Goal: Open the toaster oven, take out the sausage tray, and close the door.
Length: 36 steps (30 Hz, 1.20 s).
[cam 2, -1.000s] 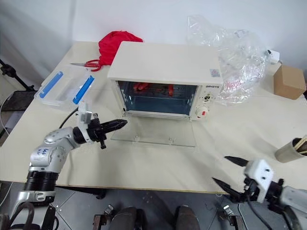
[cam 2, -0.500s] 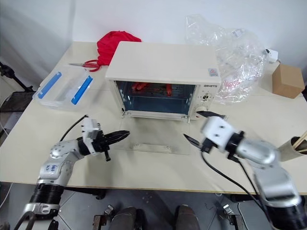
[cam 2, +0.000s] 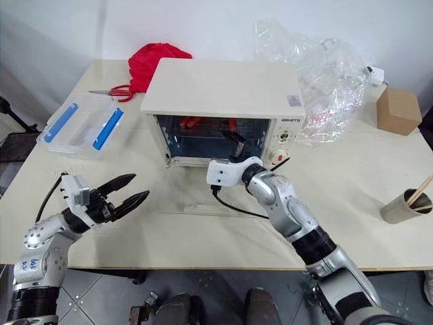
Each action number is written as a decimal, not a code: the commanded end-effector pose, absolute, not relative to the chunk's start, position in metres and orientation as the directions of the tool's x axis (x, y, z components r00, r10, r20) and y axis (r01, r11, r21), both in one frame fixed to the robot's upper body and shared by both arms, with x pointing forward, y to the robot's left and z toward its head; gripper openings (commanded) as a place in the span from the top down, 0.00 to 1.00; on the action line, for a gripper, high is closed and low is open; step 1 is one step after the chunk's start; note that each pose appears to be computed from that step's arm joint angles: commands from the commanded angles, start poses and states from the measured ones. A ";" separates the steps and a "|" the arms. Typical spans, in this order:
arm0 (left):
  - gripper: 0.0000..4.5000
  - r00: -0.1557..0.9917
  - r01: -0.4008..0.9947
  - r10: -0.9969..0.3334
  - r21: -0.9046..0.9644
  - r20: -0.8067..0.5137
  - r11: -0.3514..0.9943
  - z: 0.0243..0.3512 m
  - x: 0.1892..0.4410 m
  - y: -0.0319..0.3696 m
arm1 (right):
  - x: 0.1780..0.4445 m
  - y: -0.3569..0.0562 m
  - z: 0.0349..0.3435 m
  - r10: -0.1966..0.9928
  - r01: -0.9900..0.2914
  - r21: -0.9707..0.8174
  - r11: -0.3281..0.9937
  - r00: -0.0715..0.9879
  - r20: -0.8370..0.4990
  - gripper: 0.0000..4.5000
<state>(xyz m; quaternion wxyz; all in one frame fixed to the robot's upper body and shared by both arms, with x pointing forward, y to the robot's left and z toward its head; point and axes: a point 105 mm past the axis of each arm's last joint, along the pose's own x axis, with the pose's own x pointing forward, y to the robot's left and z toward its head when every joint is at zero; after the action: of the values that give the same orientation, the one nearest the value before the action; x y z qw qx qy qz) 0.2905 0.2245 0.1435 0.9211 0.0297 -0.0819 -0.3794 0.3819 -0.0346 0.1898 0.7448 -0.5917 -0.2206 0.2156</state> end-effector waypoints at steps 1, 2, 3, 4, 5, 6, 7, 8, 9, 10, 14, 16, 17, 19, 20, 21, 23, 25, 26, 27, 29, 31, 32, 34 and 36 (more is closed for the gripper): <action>0.08 0.700 0.679 -0.693 0.137 0.175 0.721 0.156 0.289 0.225 | 0.391 -0.025 0.201 0.569 0.043 -0.987 0.158 0.813 0.126 0.00; 0.08 0.698 0.682 -0.696 0.137 0.172 0.718 0.156 0.288 0.224 | 0.393 -0.023 0.205 0.568 0.060 -0.985 0.164 0.810 0.144 0.00; 0.08 0.695 0.686 -0.699 0.134 0.168 0.715 0.155 0.288 0.222 | 0.395 -0.021 0.208 0.568 0.067 -0.984 0.166 0.809 0.150 0.00; 0.08 0.693 0.690 -0.702 0.132 0.165 0.712 0.154 0.288 0.221 | 0.397 -0.020 0.210 0.561 0.080 -0.983 0.164 0.813 0.160 0.00; 0.08 0.692 0.691 -0.703 0.130 0.163 0.711 0.153 0.287 0.219 | 0.398 -0.018 0.210 0.559 0.079 -0.983 0.163 0.814 0.158 0.00; 0.08 0.690 0.694 -0.705 0.128 0.161 0.708 0.152 0.287 0.219 | 0.400 -0.017 0.209 0.559 0.063 -0.985 0.161 0.816 0.144 0.00; 0.08 0.688 0.697 -0.708 0.127 0.159 0.706 0.152 0.286 0.218 | 0.401 -0.016 0.208 0.555 0.063 -0.986 0.157 0.820 0.141 0.00; 0.08 0.688 0.698 -0.709 0.126 0.158 0.705 0.151 0.286 0.217 | 0.401 -0.015 0.208 0.555 0.060 -0.986 0.157 0.820 0.138 0.04; 0.08 0.687 0.698 -0.709 0.126 0.158 0.705 0.151 0.286 0.217 | 0.401 -0.015 0.208 0.555 0.060 -0.986 0.156 0.820 0.138 0.08; 0.08 0.687 0.699 -0.710 0.125 0.157 0.704 0.151 0.286 0.217 | 0.403 -0.015 0.206 0.549 0.050 -0.988 0.147 0.827 0.124 0.13; 0.08 0.681 0.705 -0.715 0.123 0.157 0.699 0.150 0.287 0.215 | 0.407 -0.014 0.203 0.530 0.031 -0.989 0.142 0.842 0.103 0.43; 0.08 0.677 0.710 -0.719 0.120 0.157 0.694 0.149 0.288 0.212 | 0.407 -0.009 0.206 0.531 0.038 -0.988 0.147 0.840 0.112 0.59; 0.08 0.675 0.712 -0.721 0.118 0.157 0.692 0.148 0.288 0.211 | 0.407 -0.007 0.206 0.534 0.040 -0.988 0.150 0.838 0.115 0.67; 0.08 0.673 0.715 -0.723 0.115 0.157 0.690 0.147 0.287 0.209 | 0.406 -0.004 0.206 0.541 0.039 -0.988 0.147 0.833 0.113 0.83; 0.08 0.671 0.717 -0.724 0.113 0.157 0.688 0.147 0.287 0.208 | 0.404 -0.002 0.206 0.549 0.039 -0.989 0.145 0.828 0.113 0.91; 0.08 0.670 0.718 -0.726 0.112 0.157 0.687 0.147 0.287 0.208 | 0.403 -0.001 0.206 0.557 0.039 -0.989 0.141 0.823 0.112 0.98; 0.08 0.670 0.718 -0.725 0.108 0.160 0.687 0.147 0.287 0.207 | 0.401 0.002 0.210 0.566 0.049 -0.989 0.139 0.816 0.120 0.99; 0.08 0.671 0.717 -0.723 0.105 0.162 0.689 0.147 0.287 0.207 | 0.401 0.003 0.215 0.572 0.055 -0.989 0.138 0.811 0.124 0.99; 0.08 0.672 0.717 -0.723 0.104 0.162 0.689 0.147 0.287 0.207 | 0.401 0.003 0.216 0.575 0.055 -0.989 0.137 0.809 0.125 0.99; 0.08 0.672 0.716 -0.722 0.102 0.164 0.690 0.147 0.287 0.207 | 0.401 0.003 0.221 0.586 0.053 -0.989 0.137 0.801 0.124 0.99; 0.08 0.672 0.716 -0.722 0.100 0.165 0.690 0.147 0.288 0.207 | 0.400 0.004 0.228 0.612 0.044 -0.991 0.129 0.782 0.114 0.99; 0.08 0.672 0.716 -0.722 0.100 0.167 0.690 0.147 0.289 0.206 | 0.397 0.005 0.233 0.636 0.032 -0.992 0.123 0.764 0.104 0.99; 0.08 0.671 0.717 -0.722 0.101 0.171 0.690 0.148 0.290 0.206 | 0.393 0.006 0.236 0.656 0.021 -0.992 0.124 0.749 0.098 0.99; 0.08 0.667 0.719 -0.723 0.098 0.182 0.688 0.150 0.293 0.204 | 0.385 0.005 0.238 0.681 -0.016 -0.991 0.137 0.728 0.082 0.99; 0.08 0.666 0.719 -0.721 0.091 0.189 0.689 0.151 0.295 0.203 | 0.376 0.004 0.235 0.712 -0.054 -0.990 0.129 0.700 0.054 0.99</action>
<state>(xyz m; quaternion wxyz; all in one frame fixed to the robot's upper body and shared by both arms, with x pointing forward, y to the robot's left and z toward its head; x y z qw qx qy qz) 0.2944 0.2045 0.1450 0.9151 0.0104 -0.0921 -0.3924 0.3964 -0.0091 0.2006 0.7010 -0.6289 -0.2019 0.2689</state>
